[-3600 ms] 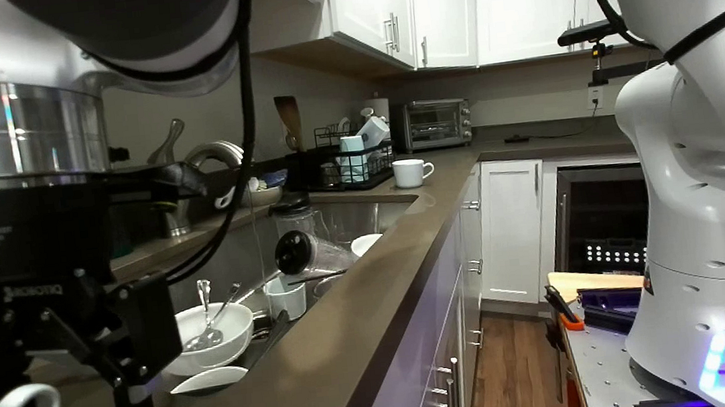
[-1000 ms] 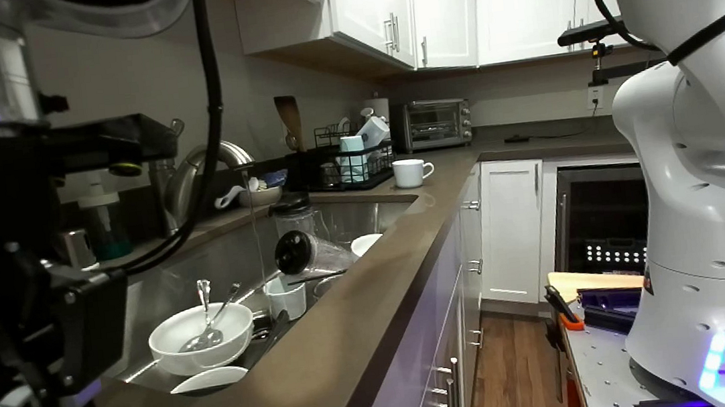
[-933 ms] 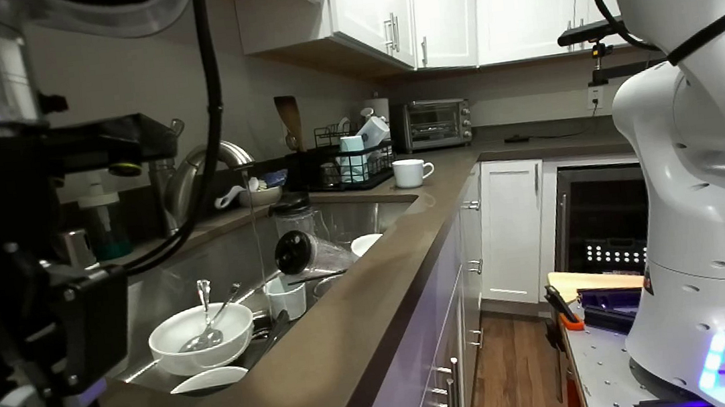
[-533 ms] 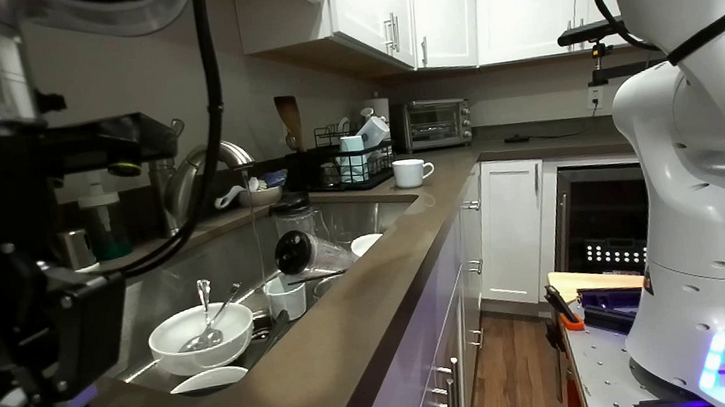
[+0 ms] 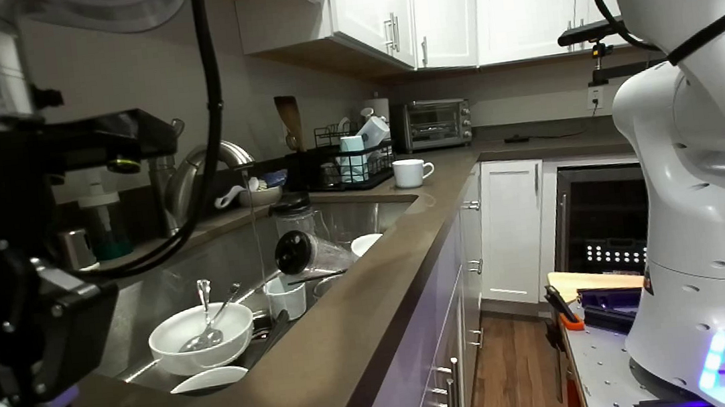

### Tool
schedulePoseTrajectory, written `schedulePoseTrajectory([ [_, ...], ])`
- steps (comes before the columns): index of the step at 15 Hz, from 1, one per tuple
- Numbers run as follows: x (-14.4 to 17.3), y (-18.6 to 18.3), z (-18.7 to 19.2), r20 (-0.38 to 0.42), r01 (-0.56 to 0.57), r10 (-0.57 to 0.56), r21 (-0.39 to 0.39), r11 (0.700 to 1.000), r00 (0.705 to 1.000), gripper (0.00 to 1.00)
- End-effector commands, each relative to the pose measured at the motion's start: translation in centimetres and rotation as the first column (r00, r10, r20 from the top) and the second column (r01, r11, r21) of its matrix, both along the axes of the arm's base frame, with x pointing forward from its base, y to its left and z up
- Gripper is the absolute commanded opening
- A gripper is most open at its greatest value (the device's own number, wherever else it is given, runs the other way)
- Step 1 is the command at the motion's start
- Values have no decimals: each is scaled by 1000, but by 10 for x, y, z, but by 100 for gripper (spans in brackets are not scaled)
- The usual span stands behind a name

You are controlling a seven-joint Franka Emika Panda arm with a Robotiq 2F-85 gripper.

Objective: Pick up the mug cup from the countertop, move it to the right and then move it to the left back on the countertop.

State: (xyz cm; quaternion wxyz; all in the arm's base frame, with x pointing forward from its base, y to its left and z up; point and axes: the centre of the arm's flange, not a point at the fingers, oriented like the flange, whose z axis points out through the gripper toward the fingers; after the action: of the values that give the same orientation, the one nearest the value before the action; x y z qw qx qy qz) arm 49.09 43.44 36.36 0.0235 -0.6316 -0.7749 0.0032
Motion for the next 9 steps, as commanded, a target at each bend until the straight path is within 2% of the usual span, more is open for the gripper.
schedulePoseTrajectory([
  [1,-3,2,8,-17,14,-14,-14,1000,1000,5],
  [6,4,-17,20,4,24,-23,-50,998,1000,6],
  [9,14,-44,32,18,70,-69,-61,996,997,6],
])
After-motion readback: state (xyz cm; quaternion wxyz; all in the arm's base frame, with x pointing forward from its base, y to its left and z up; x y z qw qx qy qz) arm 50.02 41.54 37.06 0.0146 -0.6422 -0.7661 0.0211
